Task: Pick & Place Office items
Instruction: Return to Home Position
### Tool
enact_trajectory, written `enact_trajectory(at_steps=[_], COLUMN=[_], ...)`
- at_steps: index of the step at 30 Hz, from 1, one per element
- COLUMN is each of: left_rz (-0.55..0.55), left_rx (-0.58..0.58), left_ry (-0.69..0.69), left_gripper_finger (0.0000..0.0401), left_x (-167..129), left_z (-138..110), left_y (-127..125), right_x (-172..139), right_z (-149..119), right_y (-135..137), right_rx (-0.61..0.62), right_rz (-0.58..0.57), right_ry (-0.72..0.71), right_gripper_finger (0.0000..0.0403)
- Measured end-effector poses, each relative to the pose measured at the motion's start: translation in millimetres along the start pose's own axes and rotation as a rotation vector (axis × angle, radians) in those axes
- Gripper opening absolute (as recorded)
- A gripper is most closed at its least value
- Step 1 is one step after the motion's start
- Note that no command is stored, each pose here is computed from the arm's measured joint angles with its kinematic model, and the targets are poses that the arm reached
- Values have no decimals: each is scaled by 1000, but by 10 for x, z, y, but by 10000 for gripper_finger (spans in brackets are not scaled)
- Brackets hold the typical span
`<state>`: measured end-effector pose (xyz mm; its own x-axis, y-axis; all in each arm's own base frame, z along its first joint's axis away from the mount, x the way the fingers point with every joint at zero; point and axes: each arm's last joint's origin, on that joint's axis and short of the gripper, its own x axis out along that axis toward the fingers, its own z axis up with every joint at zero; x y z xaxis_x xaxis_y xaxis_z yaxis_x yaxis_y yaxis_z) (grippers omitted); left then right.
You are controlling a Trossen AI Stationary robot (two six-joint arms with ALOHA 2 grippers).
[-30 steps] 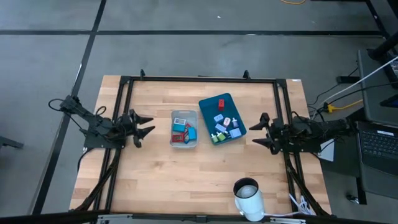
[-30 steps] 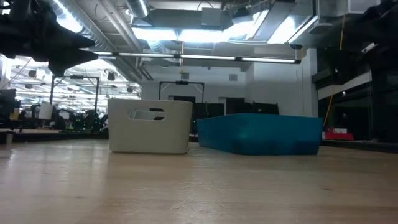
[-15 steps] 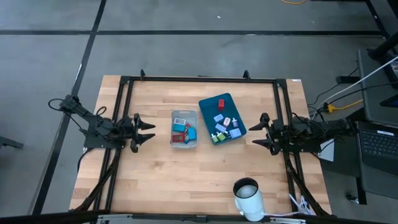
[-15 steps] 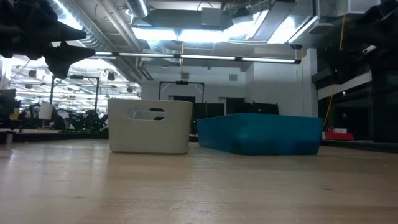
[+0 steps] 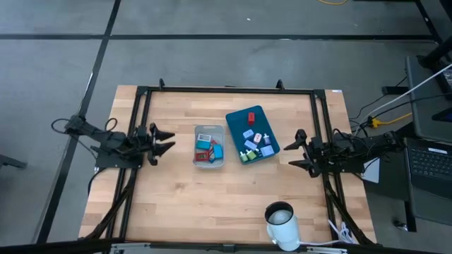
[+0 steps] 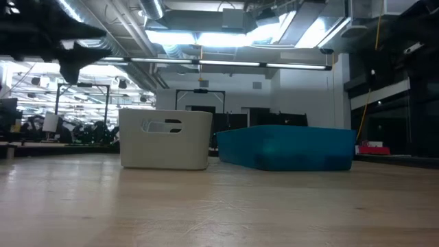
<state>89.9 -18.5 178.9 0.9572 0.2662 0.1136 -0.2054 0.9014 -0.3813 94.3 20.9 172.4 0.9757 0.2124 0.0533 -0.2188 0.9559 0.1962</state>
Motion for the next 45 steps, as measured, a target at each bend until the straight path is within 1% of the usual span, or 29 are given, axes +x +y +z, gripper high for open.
enact_trajectory(at_steps=[5,10,15,18,45], left_rz=[113,186,288,330,318], left_rx=[16,26,38,41,38], left_ry=[-41,-72,-114,-130,-124], left_gripper_finger=[209,208,210,208,209], left_x=[40,62,85,87,82], left_z=[27,51,87,98,90], left_y=[90,154,247,274,255], right_x=[0,0,-1,-3,-3], right_z=[-8,-7,2,4,6], right_y=[-4,-15,-57,-79,-84], right_rx=[0,-1,-3,-4,-4], right_rz=[-8,-19,-63,-90,-96], right_ry=[7,6,-2,-6,-7], right_gripper_finger=[288,288,288,288,288])
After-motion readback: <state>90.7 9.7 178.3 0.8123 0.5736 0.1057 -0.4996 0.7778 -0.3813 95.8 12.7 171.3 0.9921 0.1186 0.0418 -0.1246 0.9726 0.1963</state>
